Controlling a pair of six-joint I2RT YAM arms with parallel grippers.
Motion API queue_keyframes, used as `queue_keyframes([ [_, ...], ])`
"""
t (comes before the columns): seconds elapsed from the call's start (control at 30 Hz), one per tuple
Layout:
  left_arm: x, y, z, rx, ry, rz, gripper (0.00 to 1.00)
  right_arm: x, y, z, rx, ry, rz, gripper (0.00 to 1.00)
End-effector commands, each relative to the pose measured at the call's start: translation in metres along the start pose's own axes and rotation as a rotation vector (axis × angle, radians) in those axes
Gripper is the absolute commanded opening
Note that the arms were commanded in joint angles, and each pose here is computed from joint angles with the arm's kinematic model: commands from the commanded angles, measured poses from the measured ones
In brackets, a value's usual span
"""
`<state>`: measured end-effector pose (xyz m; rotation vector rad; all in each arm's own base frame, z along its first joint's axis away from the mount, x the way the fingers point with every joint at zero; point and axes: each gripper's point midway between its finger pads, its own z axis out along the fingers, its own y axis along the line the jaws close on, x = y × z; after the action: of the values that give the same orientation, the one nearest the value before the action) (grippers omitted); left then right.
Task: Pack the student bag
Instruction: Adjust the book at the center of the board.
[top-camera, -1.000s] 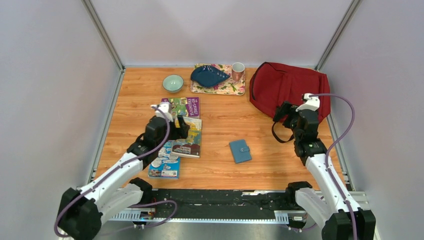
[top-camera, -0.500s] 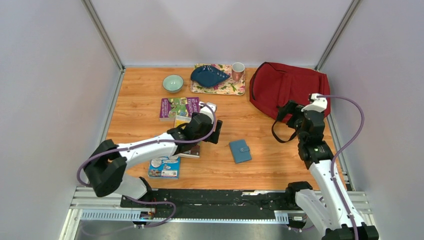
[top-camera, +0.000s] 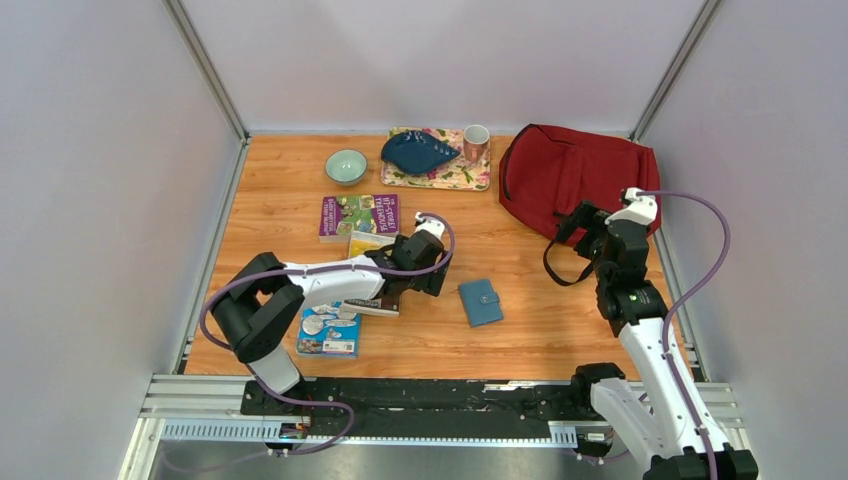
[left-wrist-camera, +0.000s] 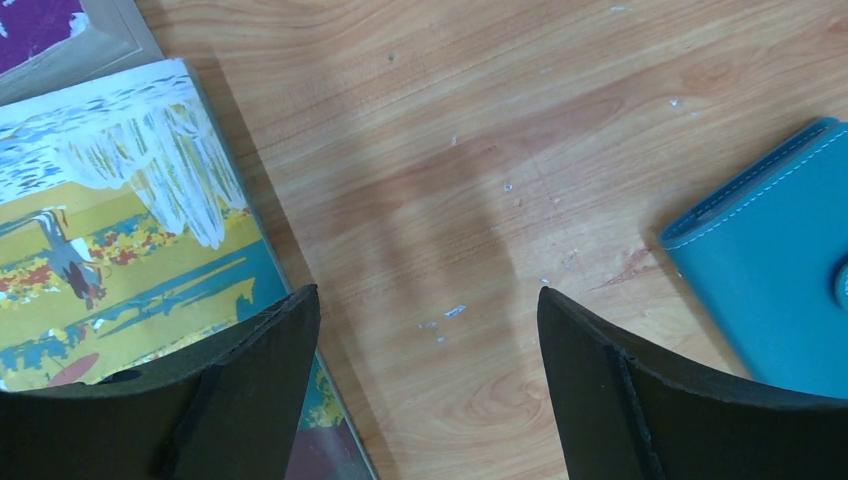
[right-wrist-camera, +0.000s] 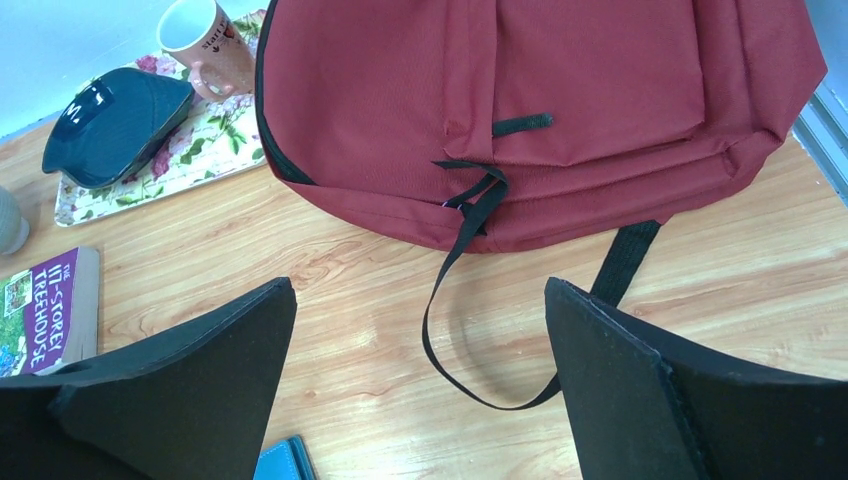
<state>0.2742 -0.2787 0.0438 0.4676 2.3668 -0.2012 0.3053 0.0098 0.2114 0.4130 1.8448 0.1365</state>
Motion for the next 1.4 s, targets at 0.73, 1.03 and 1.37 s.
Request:
queue_keyframes([
  [0.73, 0.046, 0.093, -0.007, -0.341, 0.117, 0.069, 0.87, -0.015, -0.007, 0.002, 0.071, -0.014, 0.053, 0.98],
  [1.03, 0.051, 0.115, -0.028, -0.373, 0.084, 0.068, 0.87, -0.012, -0.007, 0.007, 0.075, 0.005, 0.066, 0.98],
  [1.37, 0.036, 0.138, -0.064, -0.387, -0.049, -0.112, 0.91, -0.008, -0.008, 0.012, 0.079, 0.022, 0.07, 0.98],
])
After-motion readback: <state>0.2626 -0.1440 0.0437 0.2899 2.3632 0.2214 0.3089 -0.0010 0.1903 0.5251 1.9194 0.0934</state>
